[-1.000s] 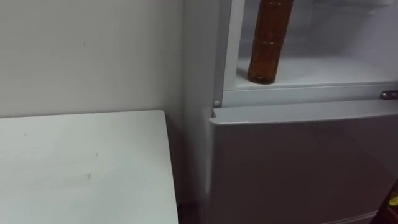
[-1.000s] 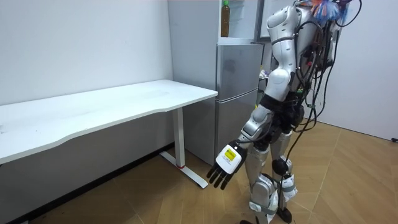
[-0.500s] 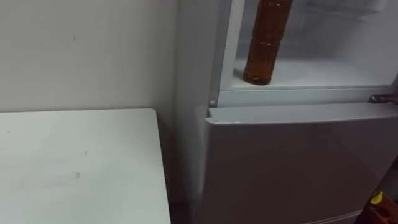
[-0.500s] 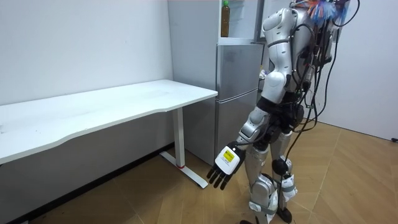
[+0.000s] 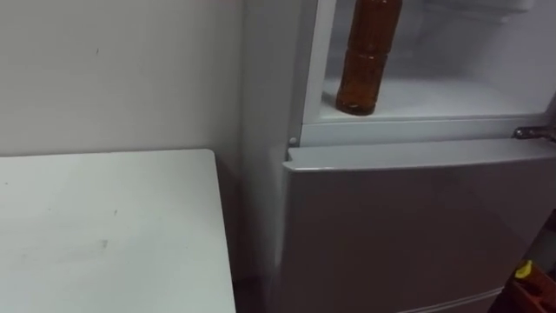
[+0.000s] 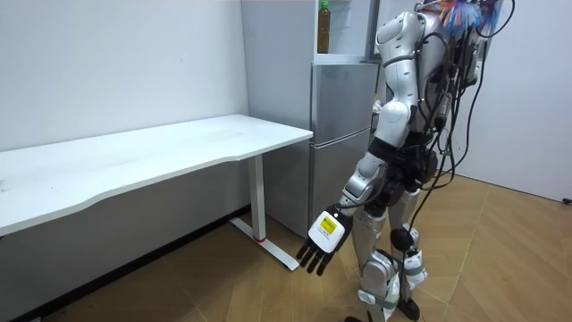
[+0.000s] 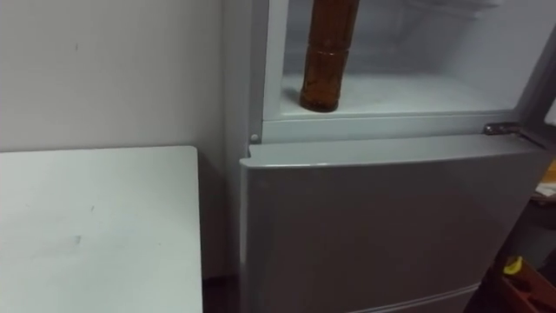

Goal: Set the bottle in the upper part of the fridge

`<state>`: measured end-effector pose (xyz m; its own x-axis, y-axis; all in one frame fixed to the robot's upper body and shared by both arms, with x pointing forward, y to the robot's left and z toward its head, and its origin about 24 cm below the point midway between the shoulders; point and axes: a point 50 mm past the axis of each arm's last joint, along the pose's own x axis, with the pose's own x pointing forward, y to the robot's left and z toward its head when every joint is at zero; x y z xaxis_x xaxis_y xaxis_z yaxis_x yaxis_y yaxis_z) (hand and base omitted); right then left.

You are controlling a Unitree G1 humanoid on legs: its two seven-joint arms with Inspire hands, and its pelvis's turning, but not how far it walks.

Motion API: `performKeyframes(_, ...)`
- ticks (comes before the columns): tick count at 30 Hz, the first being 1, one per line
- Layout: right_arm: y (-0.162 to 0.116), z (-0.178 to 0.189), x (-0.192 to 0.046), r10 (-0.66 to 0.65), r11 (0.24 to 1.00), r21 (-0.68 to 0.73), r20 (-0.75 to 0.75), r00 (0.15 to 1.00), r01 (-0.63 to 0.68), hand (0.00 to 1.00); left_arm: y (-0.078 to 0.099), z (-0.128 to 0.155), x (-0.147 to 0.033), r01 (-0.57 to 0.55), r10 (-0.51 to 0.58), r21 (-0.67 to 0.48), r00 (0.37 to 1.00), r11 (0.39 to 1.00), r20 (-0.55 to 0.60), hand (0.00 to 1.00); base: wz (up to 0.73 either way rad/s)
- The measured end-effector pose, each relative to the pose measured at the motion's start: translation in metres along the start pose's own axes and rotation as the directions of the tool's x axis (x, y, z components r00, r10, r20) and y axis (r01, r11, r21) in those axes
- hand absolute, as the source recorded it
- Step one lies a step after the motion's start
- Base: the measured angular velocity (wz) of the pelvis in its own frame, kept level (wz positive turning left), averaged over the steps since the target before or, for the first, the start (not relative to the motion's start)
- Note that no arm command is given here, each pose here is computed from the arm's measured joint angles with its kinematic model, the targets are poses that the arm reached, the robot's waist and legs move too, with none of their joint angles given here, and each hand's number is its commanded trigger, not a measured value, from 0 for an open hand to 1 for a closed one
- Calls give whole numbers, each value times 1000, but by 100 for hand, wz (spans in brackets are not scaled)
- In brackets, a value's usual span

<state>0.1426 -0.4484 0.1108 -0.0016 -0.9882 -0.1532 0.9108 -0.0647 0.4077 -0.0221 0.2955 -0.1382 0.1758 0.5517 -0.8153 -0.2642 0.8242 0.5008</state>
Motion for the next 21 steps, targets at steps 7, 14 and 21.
performKeyframes(7, 1, 1, -1, -14, 1000, -1, -8, 1000, 14, 0, 1, -3, -1, -2, 2, 11, 1000, 1000, -5, 0, 0)
performKeyframes(14, 3, 2, -4, -28, 1000, -9, -12, 1000, 28, 0, 1, -3, -1, 14, -14, 10, 1000, 1000, -1, 0, 0)
performKeyframes(21, 2, 4, -10, -6, 998, -54, 24, 1000, 7, 0, -1, -2, -1, 34, -34, 11, 999, 999, 1, 0, 0)
